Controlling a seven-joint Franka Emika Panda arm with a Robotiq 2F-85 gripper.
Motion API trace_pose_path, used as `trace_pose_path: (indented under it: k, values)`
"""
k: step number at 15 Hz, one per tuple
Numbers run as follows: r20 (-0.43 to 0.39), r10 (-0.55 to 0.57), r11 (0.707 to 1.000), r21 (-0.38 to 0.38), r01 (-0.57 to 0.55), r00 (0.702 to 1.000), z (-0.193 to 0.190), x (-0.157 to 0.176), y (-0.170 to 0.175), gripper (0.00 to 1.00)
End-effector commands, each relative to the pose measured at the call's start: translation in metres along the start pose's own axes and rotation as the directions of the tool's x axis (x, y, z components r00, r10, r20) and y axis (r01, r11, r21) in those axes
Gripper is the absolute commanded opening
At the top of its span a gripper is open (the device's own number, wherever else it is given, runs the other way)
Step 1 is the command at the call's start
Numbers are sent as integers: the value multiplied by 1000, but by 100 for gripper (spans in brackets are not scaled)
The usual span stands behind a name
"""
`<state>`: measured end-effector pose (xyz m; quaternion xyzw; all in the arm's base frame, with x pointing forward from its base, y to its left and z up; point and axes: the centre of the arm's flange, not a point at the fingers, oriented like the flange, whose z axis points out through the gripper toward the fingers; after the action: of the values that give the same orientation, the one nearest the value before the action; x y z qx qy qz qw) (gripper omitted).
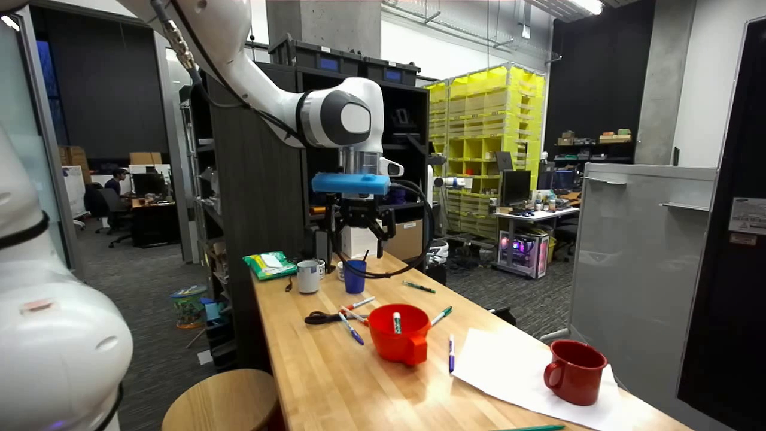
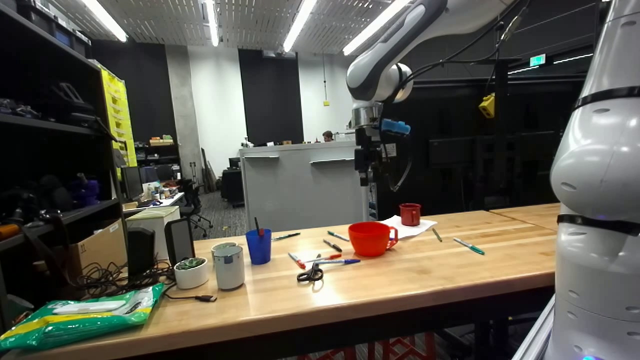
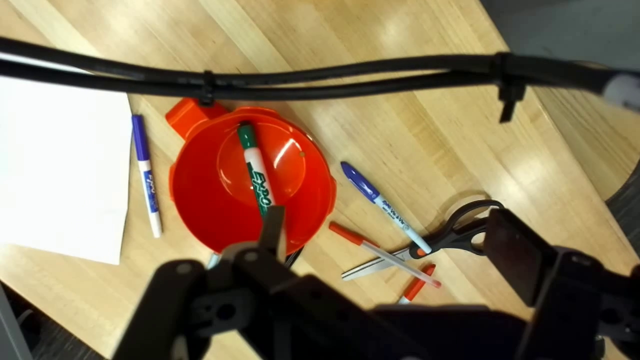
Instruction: Remove the marker from the left red cup, then turn the marker to the left
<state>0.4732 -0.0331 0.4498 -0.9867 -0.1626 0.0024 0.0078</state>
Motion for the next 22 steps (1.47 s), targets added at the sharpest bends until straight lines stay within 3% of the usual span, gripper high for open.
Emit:
trace_pose_path:
  k: [1,13,22]
  values:
    - [0,0,1000,0,0,1000,0,0,0,100]
    - [23,-236,971,53,235,971,108,54,38,100]
    - [35,-297,953,79,294,954,130,66,80,100]
